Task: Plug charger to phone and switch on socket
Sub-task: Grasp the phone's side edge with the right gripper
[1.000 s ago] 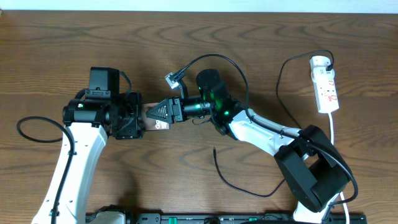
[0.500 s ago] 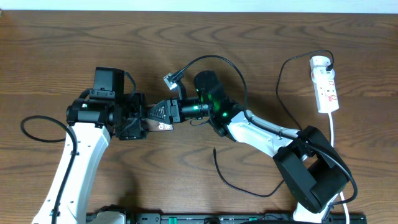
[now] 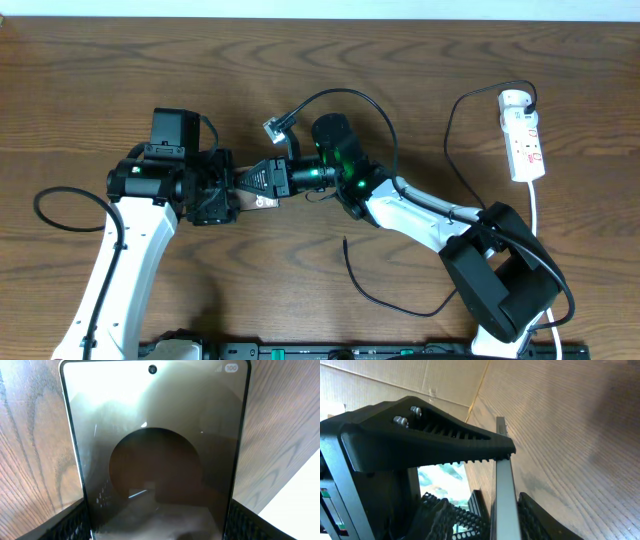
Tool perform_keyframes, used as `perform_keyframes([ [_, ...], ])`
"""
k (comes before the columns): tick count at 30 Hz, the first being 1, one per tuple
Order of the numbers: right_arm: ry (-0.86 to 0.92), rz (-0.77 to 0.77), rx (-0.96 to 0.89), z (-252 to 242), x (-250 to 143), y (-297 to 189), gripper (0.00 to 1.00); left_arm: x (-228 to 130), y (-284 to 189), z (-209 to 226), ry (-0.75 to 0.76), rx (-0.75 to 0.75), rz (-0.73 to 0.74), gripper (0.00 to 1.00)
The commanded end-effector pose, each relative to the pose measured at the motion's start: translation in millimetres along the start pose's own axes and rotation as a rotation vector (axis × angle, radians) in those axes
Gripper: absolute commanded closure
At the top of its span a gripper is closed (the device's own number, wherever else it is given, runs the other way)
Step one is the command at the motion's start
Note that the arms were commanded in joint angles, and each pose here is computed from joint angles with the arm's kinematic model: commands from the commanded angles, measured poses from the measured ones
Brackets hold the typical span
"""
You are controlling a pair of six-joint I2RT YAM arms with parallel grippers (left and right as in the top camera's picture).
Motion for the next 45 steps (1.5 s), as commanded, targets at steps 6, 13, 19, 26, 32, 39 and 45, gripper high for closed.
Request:
perform_keyframes([
  [6, -0.02, -0.007, 0.007, 5.7, 2.1, 2.3, 0.68, -3.1, -3.1, -2.8, -0.016, -0.008, 0.015, 0.93],
  [13, -0.02, -0.006, 0.007, 5.7, 2.1, 2.3, 0.76, -3.1, -3.1, -2.8, -0.016, -0.008, 0.015, 0.93],
  [19, -0.02, -0.006, 0.007, 5.6, 2.1, 2.3, 0.79, -3.1, -3.2, -2.9, -0.015, -0.009, 0.015, 0.93],
  [26, -0.018, -0.005, 0.006, 5.4, 1.9, 2.3, 0.85, -3.1, -3.1, -2.8, -0.003, -0.008, 0.014, 0.93],
  [32, -0.017, -0.005, 0.005, 5.3, 1.9, 2.3, 0.92, -3.1, -3.1, -2.8, 0.003, -0.008, 0.014, 0.93],
  [39, -0.017, -0.004, 0.005, 5.3, 1.8, 2.3, 0.97, -3.1, -3.1, -2.8, 0.003, -0.008, 0.014, 0.93],
  [45, -0.015, -0.004, 0.004, 5.0, 1.8, 2.2, 0.99, -3.1, -3.1, -2.8, 0.003, -0.008, 0.014, 0.87],
])
Point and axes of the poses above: each gripper's point midway between its finger pads, its own y axis out along the fingers, its own z axis along the line the jaws close on, x = y × z, the point moved 10 cm from there along -y, back along the fingers, and after that the axes turned 2 degrees about y, right-handed, at the moved point
